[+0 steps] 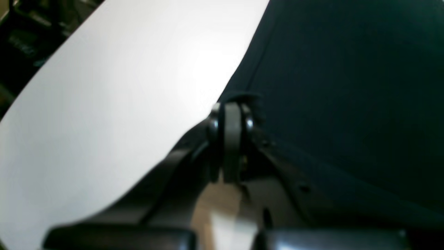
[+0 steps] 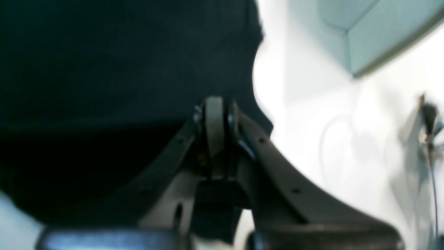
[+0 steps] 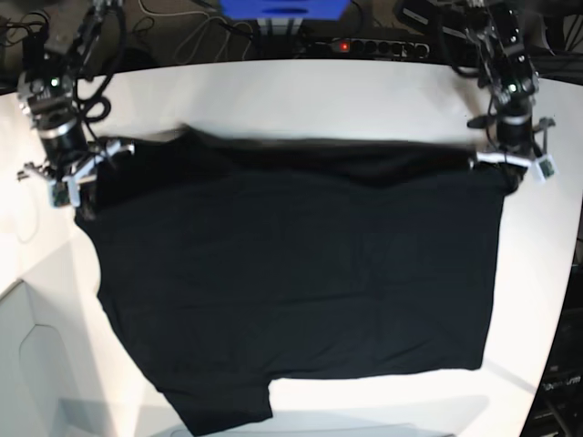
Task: Fold the T-shirt properly
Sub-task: 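Reach both grippers along the shirt sides toward its middle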
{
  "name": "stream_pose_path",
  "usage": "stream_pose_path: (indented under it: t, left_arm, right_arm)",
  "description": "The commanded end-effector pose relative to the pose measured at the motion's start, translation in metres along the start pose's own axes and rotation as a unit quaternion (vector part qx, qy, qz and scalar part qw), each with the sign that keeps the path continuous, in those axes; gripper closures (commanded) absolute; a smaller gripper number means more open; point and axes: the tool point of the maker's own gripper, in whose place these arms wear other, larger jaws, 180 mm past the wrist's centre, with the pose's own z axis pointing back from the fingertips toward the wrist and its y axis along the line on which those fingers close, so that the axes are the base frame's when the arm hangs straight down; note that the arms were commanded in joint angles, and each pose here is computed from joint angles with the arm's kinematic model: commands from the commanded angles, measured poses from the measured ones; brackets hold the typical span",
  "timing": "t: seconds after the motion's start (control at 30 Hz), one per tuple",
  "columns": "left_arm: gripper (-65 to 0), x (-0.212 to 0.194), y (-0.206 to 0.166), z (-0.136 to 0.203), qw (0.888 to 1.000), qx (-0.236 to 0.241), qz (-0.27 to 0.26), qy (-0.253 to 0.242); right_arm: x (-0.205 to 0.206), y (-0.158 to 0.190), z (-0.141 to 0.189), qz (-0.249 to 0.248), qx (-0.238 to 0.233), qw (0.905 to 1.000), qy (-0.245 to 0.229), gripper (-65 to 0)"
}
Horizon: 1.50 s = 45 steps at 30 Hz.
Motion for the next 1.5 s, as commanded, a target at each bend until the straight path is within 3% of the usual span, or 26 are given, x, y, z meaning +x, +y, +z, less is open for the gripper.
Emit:
stream_pose_path:
  t: [0.0,0.23,0.4,0.7,0.9,1.07,1.47]
  left_arm:
    - [-0.1,0.017,-0.001,-0.002,1.000,-0.001,-0.002,-0.021]
    - [-0.1,0.040,-0.023,-0.019,0.999,-0.015,0.027,-0.022]
    - [-0.1,0.056,-0.027,-0.023,0.999,-0.019,0.032,-0.037]
    - [-0.1,0.062,-0.001,-0.025,0.997,0.012,0.053,-0.046]
    - [-0.1,0.053,0.015,-0.033,0.997,0.030,0.070,-0.033]
    - [-0.1,0.047,0.014,-0.037,0.997,0.030,0.073,-0.024]
    - [-0.1,0.075,0.002,-0.051,0.994,0.021,0.095,-0.053]
  right_arm:
    - [0.016,-0.006,-0.003,0.005,-0.005,0.9997,-0.023,0.0]
    - [0.033,-0.015,-0.030,-0.014,-0.008,0.9994,-0.031,0.0]
    - [0.035,0.001,-0.048,-0.006,0.026,0.9992,-0.029,0.0]
    - [0.053,-0.001,-0.075,-0.018,0.035,0.9983,-0.041,0.0]
    - [0.068,0.020,-0.090,-0.010,0.067,0.9964,-0.051,0.0]
    - [0.075,0.028,-0.102,-0.004,0.078,0.9957,-0.050,0.0]
    - [0.089,0.018,-0.134,-0.004,0.070,0.9967,-0.040,0.0]
